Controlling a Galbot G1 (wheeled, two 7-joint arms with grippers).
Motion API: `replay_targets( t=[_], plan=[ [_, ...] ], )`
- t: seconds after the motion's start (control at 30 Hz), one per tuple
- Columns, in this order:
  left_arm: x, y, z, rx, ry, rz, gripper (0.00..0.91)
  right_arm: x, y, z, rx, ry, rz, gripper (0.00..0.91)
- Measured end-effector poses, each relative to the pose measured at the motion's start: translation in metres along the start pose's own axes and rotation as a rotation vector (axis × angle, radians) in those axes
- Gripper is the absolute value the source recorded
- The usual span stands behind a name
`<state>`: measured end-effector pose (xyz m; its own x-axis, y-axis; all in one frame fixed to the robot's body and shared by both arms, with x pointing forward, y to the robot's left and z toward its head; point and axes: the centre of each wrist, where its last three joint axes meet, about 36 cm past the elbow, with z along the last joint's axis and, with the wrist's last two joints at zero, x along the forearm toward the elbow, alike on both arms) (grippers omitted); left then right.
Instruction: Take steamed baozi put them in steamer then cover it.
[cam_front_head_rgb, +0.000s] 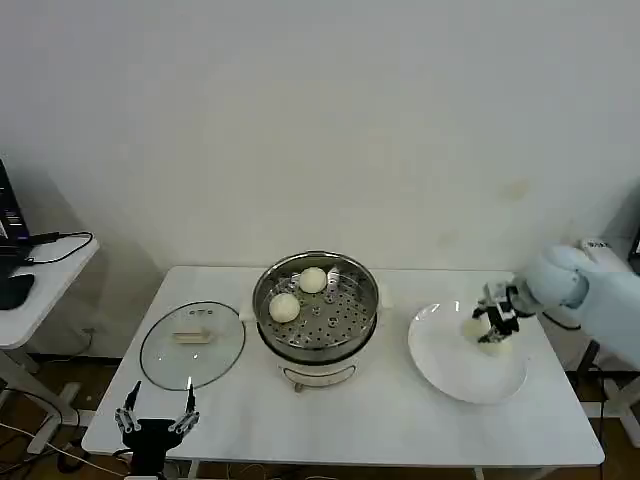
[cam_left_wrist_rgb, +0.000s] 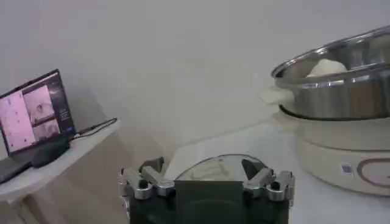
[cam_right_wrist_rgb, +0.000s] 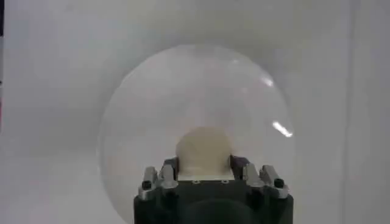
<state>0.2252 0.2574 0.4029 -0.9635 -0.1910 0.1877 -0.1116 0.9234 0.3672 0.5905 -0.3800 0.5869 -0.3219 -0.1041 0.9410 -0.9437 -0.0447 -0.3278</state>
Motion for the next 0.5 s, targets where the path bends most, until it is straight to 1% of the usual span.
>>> replay_targets(
  t=[0.03, 0.13, 0.23, 0.37, 0.43, 0.5],
  plan=[
    [0.0, 0.001, 0.0, 0.0, -0.001, 0.0, 0.907, 0.009, -0.006, -0.004, 0.007, -0.005, 0.014, 0.584],
    [0.0, 0.002, -0.001, 0.004, -0.002, 0.001, 0.907, 0.033, -0.025, -0.018, 0.033, -0.019, 0.05, 0.574],
    [0.0, 0.003, -0.003, 0.01, -0.001, 0.0, 0.907, 0.055, -0.044, -0.043, 0.073, -0.037, 0.083, 0.584],
    [-0.001, 0.005, -0.004, 0.017, 0.002, -0.007, 0.907, 0.075, -0.067, -0.088, 0.141, -0.071, 0.114, 0.574],
    [0.0, 0.007, -0.003, 0.018, 0.005, -0.01, 0.907, 0.082, -0.075, -0.113, 0.183, -0.091, 0.125, 0.584],
    [0.0, 0.007, -0.005, 0.022, 0.004, -0.014, 0.907, 0.084, -0.082, -0.139, 0.228, -0.109, 0.13, 0.574]
  ],
)
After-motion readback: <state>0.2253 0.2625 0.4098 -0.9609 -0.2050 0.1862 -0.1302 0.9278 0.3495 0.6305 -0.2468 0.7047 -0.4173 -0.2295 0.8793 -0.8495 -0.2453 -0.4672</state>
